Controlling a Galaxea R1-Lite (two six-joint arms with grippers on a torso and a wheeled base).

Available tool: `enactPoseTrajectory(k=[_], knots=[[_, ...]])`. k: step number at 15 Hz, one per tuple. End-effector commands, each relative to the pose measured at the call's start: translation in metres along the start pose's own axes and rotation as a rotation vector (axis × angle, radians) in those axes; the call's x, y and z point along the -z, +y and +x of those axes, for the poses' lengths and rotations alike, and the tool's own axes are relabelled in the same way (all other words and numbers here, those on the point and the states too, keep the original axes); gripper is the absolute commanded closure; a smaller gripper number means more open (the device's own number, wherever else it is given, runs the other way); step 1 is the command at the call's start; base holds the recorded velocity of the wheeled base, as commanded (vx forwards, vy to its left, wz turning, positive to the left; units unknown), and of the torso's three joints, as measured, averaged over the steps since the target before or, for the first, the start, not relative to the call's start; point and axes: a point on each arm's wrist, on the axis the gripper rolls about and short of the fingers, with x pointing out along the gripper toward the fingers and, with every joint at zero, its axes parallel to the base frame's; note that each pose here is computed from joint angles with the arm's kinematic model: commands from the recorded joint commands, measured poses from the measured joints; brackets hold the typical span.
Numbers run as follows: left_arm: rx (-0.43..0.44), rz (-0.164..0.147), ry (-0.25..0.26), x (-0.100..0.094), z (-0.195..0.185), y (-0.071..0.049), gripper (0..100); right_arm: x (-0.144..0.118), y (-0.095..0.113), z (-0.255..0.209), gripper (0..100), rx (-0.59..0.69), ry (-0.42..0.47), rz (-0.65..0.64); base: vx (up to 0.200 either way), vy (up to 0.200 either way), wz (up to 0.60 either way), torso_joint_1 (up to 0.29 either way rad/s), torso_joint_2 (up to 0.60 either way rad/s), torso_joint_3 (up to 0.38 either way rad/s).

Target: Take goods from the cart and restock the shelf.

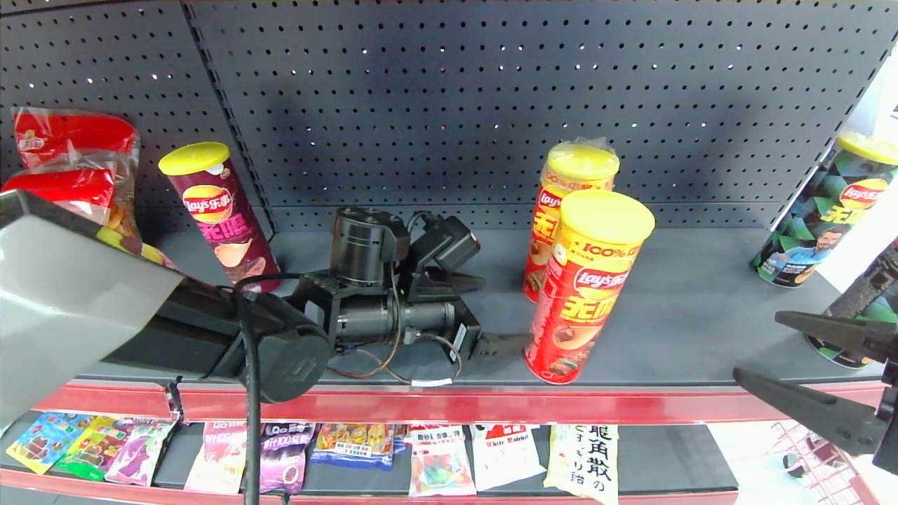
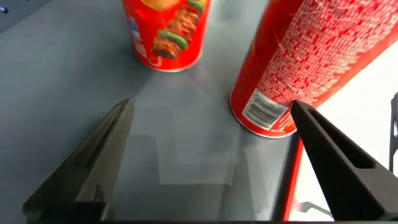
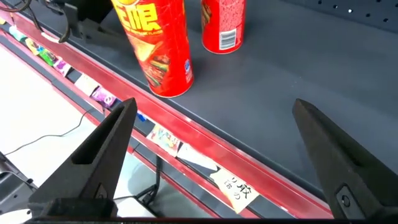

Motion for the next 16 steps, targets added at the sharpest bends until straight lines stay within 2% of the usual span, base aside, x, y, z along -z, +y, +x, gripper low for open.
enactPoseTrajectory(k=[1, 7, 8, 10, 12, 13, 14, 15, 16], knots=[[0.002, -0.001, 0.002, 0.001, 0.004, 0.001, 0, 0.0, 0.0, 0.0, 0, 0.001, -0.001, -0.001, 0.0, 0.0, 0.0, 0.0, 0.0, 0.0], [-0.011, -0.009, 0.012, 0.004, -0.008, 0.0, 0, 0.002, 0.0, 0.0, 0, 0.0, 0.007, 0.003, 0.0, 0.0, 0.0, 0.0, 0.0, 0.0], [-0.057, -0.024, 0.025, 0.006, -0.034, -0.001, 0, 0.009, 0.001, 0.0, 0, -0.002, 0.027, 0.01, 0.0, 0.0, 0.0, 0.0, 0.0, 0.0], [-0.141, -0.033, 0.03, 0.004, -0.073, -0.008, 0, 0.015, 0.005, -0.007, 0, 0.015, 0.022, 0.006, 0.0, 0.0, 0.0, 0.0, 0.0, 0.0], [-0.287, -0.052, 0.028, 0.007, -0.135, -0.022, 0, 0.036, 0.014, -0.024, 0, 0.059, 0.02, 0.003, 0.0, 0.0, 0.0, 0.0, 0.0, 0.0], [-0.385, -0.068, 0.054, 0.013, -0.169, -0.038, 0, 0.048, 0.021, -0.037, 0, 0.073, -0.007, -0.009, 0.0, 0.0, 0.0, 0.0, 0.0, 0.0], [-0.418, -0.079, 0.071, 0.017, -0.18, -0.045, 0, 0.052, 0.024, -0.041, 0, 0.075, -0.02, -0.014, 0.0, 0.0, 0.0, 0.0, 0.0, 0.0], [-0.492, -0.089, 0.099, 0.022, -0.203, -0.063, 0, 0.063, 0.029, -0.052, 0, 0.093, -0.042, -0.023, 0.0, 0.0, 0.0, 0.0, 0.0, 0.0], [-0.584, -0.102, 0.146, 0.026, -0.229, -0.083, 0, 0.078, 0.036, -0.067, 0, 0.177, -0.06, -0.023, 0.0, 0.0, 0.0, 0.0, 0.0, 0.0]])
